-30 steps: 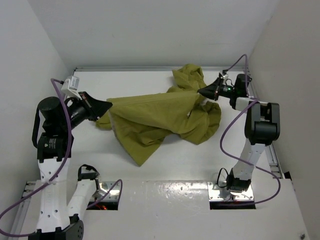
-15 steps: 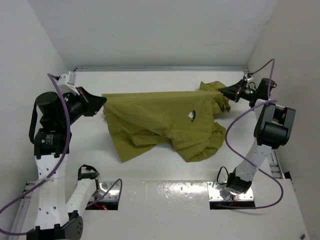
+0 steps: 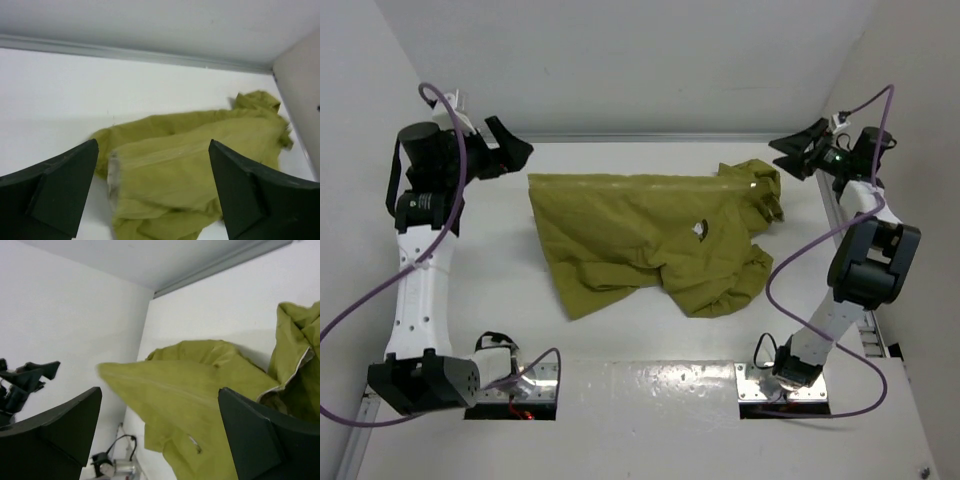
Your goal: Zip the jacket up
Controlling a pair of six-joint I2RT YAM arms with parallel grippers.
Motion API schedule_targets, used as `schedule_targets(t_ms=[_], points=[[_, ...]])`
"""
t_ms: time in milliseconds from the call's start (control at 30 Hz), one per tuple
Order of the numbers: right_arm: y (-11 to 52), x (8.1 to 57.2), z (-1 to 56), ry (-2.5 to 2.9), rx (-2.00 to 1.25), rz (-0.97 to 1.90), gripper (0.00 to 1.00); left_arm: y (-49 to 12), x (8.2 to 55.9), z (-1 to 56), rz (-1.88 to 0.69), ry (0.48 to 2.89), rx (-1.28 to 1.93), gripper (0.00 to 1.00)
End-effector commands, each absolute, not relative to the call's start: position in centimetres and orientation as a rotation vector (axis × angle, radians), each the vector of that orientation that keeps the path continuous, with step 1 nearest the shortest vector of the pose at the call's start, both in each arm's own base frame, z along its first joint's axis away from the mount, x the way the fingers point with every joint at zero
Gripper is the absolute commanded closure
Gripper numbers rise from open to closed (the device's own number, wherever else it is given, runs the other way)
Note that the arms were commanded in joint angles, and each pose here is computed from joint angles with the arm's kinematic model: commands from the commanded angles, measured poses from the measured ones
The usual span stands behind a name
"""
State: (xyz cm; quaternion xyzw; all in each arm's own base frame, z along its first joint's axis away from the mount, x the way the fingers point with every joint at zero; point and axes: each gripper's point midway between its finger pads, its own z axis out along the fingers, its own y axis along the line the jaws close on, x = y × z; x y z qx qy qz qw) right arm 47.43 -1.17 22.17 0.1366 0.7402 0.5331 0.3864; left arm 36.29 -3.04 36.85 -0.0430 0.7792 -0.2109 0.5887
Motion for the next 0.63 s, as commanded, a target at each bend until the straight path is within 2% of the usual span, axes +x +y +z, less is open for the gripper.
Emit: schedule_targets(t_ms=[0, 67, 100, 200, 233, 367, 400, 500, 600], points=[[-1.9, 45.5, 26.3, 1.864, 0.213, 1.239, 0.00, -1.6, 36.7, 41.2, -0.375, 1.732, -0.043, 0.00], [-1.9, 44.1, 27.3, 1.863, 0.147, 1.187, 0.00, -1.2, 36.7, 41.7, -0.339, 1.754, -0.032, 0.00], [-1.6, 42.5, 25.9, 1.934, 0.142, 1.166, 0.00, -1.1, 36.7, 41.3, -0.308, 1.784, -0.008, 0.00], [-0.7, 37.8, 24.6, 2.113, -0.057, 0.896, 0.00, -0.8, 36.7, 37.7, -0.257, 1.956, 0.042, 0.00], [-1.4, 35.5, 22.4, 2.262, -0.089, 0.722, 0.00, -1.0, 36.5, 34.6, -0.277, 2.076, 0.044, 0.00], [-2.3, 31.2, 20.4, 2.300, -0.210, 0.489, 0.00, -1.3, 35.4, 28.7, -0.293, 2.264, 0.076, 0.00], [-2.2, 29.5, 18.8, 2.332, -0.201, 0.481, 0.00, -1.0, 34.9, 25.8, -0.283, 2.330, 0.069, 0.00], [-2.2, 27.5, 17.4, 2.339, -0.183, 0.477, 0.00, -1.8, 33.3, 22.8, -0.294, 2.375, 0.111, 0.00], [-2.0, 26.3, 16.8, 2.339, -0.141, 0.507, 0.00, -1.8, 33.1, 22.0, -0.241, 2.369, 0.148, 0.00]])
